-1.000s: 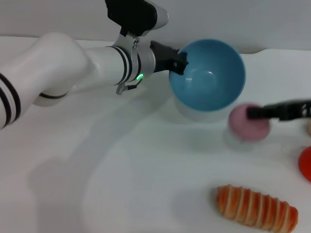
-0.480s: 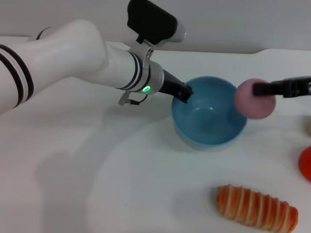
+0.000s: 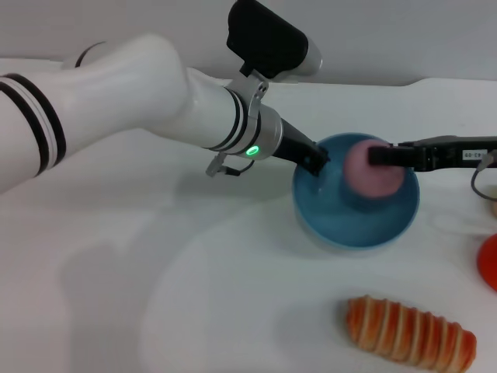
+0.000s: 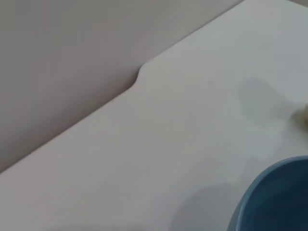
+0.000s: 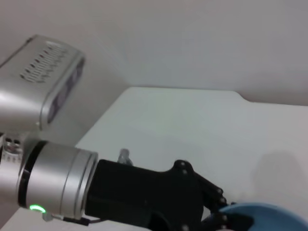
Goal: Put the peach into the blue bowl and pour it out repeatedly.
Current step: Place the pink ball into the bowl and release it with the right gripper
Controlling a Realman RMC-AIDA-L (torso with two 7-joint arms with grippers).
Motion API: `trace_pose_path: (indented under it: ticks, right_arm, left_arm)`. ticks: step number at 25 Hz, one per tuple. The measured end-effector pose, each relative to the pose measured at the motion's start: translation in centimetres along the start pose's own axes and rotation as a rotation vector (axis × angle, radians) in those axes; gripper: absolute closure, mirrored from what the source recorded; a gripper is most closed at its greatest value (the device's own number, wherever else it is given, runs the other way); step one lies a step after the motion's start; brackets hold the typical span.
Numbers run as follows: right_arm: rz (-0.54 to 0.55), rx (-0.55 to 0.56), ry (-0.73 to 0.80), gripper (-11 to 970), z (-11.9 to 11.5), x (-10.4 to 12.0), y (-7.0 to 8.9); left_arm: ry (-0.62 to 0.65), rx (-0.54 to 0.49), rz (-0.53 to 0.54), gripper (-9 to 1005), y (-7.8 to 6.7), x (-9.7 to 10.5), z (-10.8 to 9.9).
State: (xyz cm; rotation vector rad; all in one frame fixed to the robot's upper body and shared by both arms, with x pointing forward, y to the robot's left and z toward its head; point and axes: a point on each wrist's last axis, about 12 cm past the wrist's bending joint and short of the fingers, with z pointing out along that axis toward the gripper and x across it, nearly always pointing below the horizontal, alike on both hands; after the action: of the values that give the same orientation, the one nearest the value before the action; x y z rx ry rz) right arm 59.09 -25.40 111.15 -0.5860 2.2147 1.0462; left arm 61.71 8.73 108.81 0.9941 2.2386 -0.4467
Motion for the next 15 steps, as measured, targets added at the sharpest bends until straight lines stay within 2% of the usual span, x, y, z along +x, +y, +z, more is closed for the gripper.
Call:
trace_pose_path:
  ticks: [2,8,12,15]
  right_arm:
    - [-0.004,-0.002,-0.010,847,0.3,0.2,-0.1]
    - [0.004,0.029,-0.023,644,0.3,0.4,-0.6]
    - [0.018,0.030,-0.028,620,0.1,0.8,-0.7]
    - [0.040,0.040,-0.076,603,-1.0,1.3,-1.0]
  left_arm:
    - [0.003,0.001,-0.002,997,-0.2,0.1,0.1]
    - [0.004,0.011,-0.008,996,-0.5,0.2,0.2]
    - [0.004,0.016,-0.016,996,-0.6,0.3,0.2]
    - [0.005,0.034,-0.033,996,-0.8,0.2,0.2]
